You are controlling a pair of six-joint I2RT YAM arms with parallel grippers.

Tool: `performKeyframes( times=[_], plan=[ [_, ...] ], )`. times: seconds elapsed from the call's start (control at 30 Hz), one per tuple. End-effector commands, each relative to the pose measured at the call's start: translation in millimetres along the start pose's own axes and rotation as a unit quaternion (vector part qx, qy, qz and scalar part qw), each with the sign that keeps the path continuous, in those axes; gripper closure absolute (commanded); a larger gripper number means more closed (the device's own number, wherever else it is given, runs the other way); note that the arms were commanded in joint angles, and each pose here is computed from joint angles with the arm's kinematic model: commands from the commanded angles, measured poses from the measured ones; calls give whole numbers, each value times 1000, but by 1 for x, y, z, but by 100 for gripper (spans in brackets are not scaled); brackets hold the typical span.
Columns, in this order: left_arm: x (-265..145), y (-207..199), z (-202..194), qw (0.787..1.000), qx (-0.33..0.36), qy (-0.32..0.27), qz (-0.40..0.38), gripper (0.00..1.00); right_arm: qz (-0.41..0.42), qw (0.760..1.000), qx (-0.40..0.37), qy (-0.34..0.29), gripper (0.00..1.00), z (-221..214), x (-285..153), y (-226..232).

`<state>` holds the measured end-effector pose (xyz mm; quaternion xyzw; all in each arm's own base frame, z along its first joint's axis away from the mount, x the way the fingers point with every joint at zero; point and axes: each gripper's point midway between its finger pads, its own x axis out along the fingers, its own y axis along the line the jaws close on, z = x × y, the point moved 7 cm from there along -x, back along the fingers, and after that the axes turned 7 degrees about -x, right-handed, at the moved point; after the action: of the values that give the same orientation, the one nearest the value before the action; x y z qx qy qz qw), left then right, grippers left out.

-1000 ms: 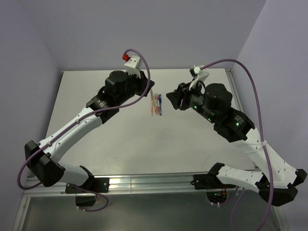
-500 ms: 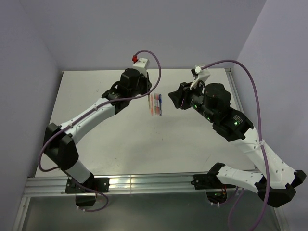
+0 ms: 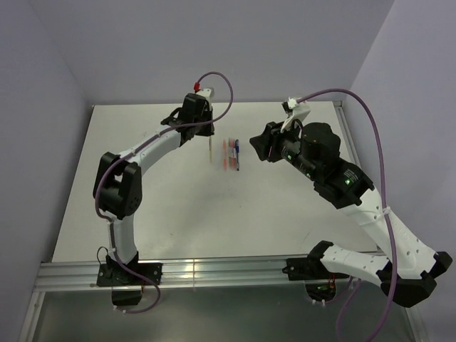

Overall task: Insert the pens into the pen caps
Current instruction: Place the pen at the center of the board.

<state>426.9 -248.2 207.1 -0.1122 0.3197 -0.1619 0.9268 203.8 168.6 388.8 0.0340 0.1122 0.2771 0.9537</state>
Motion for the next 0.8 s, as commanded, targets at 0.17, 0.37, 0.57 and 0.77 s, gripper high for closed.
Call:
performKeyframes(
  times=[0.17,0.37,0.57,0.77],
  plan=[
    [27,-6,1,999,-23,23,-39,100,-3,1000,4,-6,51,1,5,-2],
    [48,1,-6,997,-42,46,-47,100,-5,1000,4,-2,51,-1,7,-3],
    [66,11,-18,996,-53,65,-42,100,-7,1000,5,3,51,-3,10,-3],
    [81,18,-28,994,-57,78,-41,95,-7,1000,4,7,51,-4,13,-4]
  ],
)
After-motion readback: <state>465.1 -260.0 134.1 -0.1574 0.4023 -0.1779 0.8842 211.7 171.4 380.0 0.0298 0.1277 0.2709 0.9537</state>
